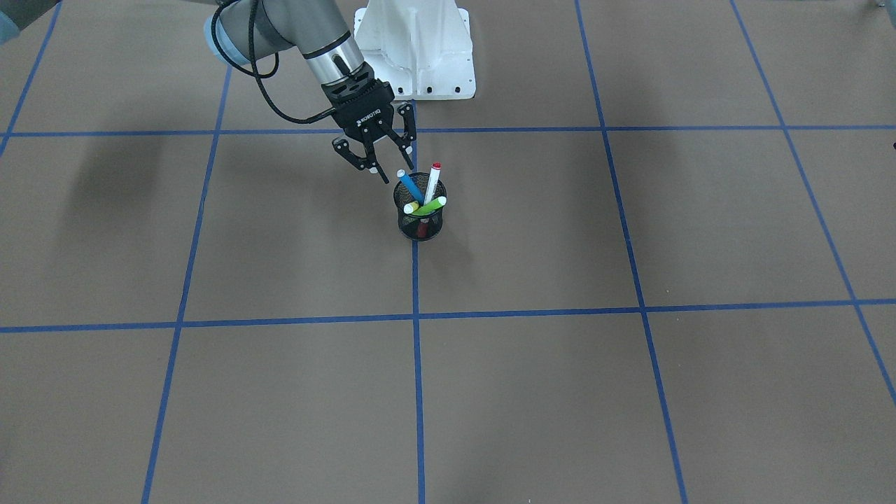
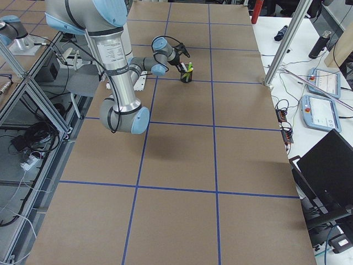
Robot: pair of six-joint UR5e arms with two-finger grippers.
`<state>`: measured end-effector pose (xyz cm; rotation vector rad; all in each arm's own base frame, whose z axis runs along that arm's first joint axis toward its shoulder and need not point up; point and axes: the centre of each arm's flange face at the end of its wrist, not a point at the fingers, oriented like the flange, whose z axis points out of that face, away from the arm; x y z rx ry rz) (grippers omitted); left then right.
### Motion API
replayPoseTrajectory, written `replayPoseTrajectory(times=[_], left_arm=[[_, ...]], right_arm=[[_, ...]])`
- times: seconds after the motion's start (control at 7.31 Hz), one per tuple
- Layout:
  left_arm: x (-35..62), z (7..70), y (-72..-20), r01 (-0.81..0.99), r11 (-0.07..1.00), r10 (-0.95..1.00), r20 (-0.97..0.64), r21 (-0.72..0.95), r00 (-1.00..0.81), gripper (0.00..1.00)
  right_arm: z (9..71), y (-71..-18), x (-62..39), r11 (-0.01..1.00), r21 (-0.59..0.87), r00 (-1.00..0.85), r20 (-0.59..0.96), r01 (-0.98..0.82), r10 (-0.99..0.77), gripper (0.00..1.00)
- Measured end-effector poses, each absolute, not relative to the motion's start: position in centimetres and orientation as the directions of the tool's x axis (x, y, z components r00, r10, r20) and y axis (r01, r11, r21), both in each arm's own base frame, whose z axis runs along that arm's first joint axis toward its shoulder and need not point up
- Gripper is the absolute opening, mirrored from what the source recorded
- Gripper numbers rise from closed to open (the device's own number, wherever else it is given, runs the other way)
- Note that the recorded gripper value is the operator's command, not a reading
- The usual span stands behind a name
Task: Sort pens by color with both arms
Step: 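Close the right gripper on the blue marker in the cup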
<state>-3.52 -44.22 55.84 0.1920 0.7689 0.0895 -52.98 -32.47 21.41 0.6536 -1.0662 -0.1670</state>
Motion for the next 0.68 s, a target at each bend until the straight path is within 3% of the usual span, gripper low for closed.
replayPoseTrajectory(times=[0.27,0.68], left_arm=[[-3.52,55.86,-44.22,-0.011,0.979,0.151,-0.682,0.205,0.715,0.99],[-3.51,55.86,-44.22,-0.011,0.979,0.151,-0.683,0.205,0.715,0.99]], right_arm=[[21.52,-32.50,-53.32,0.805,0.566,0.487,0.761,-0.177,-0.428,0.44],[21.45,-32.54,-53.58,0.808,0.562,0.485,0.764,-0.177,-0.425,0.38]])
